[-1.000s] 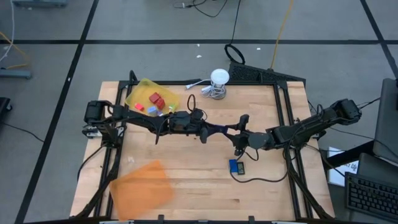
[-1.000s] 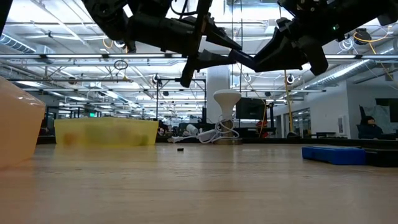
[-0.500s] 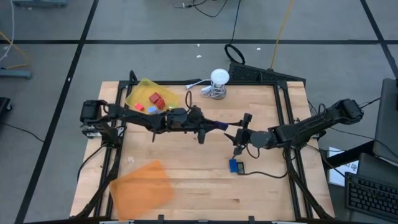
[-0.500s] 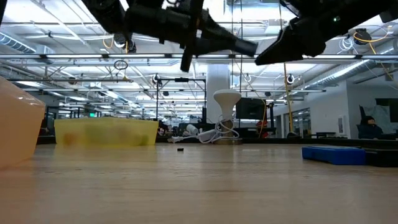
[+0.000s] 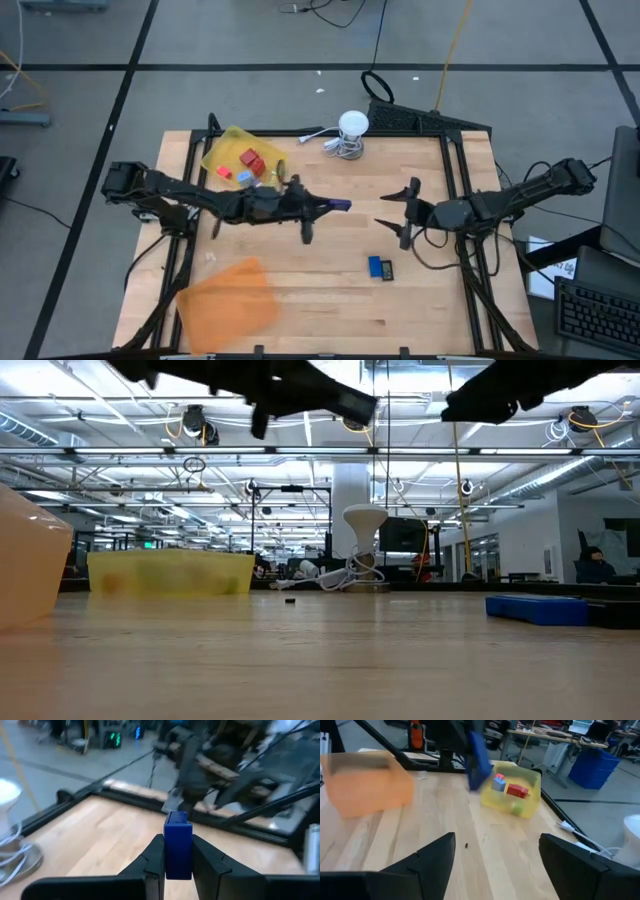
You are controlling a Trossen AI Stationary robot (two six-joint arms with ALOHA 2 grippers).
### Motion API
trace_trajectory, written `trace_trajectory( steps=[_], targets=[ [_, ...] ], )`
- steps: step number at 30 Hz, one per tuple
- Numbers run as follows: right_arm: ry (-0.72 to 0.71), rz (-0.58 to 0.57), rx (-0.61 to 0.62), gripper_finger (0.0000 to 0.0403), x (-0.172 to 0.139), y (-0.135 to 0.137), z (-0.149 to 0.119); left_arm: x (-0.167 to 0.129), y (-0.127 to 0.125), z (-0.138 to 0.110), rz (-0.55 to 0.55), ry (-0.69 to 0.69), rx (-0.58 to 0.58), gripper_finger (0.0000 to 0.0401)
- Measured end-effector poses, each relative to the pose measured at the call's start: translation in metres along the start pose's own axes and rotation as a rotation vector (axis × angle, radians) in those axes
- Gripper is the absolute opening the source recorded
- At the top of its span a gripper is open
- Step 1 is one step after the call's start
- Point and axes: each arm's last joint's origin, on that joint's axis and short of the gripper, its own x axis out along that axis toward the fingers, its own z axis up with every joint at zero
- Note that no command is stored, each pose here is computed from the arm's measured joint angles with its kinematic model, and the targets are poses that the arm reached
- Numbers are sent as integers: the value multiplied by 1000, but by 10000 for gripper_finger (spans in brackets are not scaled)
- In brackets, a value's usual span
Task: Pick & Place Office items
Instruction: Put the dark blue digital timer into the orange bin
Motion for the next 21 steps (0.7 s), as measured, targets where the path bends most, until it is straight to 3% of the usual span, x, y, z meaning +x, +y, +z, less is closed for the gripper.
trace_trajectory(
  steps=[7,10,17,21],
  targets=[
    [-66,3,32,270,-11,-6,-16,-54,1,-36,-75,-43,-7,63],
    [-89,3,44,272,-13,-7,-17,-80,-4,-42,-173,-36,-30,63],
    [-101,0,44,268,-15,-9,-16,-128,-31,-56,-359,177,-122,63],
    [-99,0,49,267,-15,-8,-16,-146,-48,-70,-341,294,-200,63]
  ],
)
